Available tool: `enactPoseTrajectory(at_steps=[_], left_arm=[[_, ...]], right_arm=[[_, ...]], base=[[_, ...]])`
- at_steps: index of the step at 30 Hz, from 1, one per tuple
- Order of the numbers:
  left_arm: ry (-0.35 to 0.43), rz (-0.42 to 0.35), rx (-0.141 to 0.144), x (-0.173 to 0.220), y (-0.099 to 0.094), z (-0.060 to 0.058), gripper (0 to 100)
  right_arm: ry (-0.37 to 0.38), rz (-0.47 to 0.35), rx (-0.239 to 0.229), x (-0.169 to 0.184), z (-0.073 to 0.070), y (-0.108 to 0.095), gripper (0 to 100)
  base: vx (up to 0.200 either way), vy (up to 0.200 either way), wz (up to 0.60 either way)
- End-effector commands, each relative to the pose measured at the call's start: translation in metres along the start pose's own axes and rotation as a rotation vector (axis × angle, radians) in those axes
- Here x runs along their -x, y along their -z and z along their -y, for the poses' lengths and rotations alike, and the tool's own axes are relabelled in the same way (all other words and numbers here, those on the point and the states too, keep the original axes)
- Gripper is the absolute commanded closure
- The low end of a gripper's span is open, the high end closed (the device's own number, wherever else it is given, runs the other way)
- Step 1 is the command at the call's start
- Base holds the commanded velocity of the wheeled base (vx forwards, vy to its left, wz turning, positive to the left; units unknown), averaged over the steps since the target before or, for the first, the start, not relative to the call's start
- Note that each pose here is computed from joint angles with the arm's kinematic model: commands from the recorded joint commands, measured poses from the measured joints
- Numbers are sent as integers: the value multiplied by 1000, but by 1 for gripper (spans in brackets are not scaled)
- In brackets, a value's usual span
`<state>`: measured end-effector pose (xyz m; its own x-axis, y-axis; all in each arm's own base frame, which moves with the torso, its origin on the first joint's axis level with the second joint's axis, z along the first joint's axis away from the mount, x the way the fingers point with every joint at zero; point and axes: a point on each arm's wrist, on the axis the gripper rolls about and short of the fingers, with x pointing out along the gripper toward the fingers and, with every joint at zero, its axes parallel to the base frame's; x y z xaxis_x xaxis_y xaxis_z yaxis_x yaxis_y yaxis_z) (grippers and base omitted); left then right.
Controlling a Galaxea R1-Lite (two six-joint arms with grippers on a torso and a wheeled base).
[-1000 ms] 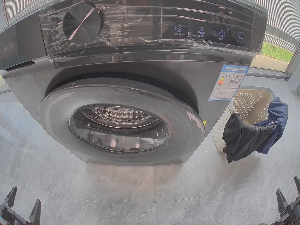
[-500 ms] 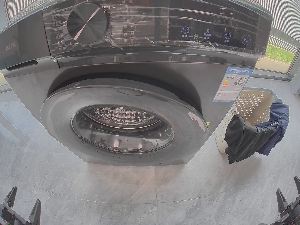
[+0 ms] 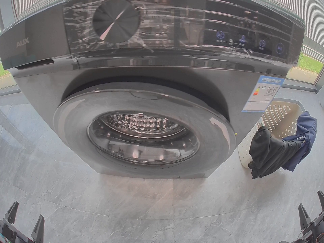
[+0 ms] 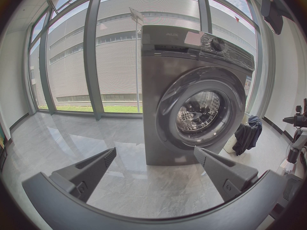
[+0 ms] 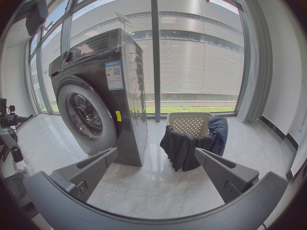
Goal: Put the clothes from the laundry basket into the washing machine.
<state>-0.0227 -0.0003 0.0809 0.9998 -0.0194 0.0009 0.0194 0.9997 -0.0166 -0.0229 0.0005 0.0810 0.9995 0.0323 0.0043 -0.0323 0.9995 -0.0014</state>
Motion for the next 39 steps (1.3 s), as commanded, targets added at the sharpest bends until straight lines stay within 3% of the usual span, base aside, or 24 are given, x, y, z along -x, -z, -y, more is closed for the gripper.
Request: enactPoseTrajectory(at_steps=[1, 10, 39], left_arm=[[1, -2, 0, 0, 5, 0, 0], [-1, -2, 0, 0, 5, 0, 0], [1, -2, -1, 0, 5, 0, 0]], right_arm=[[-1, -1, 0, 0, 0, 5, 0], [-1, -1, 0, 0, 0, 5, 0], [-1, -1, 0, 0, 0, 5, 0]], base=[[0, 0, 0], [0, 200, 0], [0, 0, 0]])
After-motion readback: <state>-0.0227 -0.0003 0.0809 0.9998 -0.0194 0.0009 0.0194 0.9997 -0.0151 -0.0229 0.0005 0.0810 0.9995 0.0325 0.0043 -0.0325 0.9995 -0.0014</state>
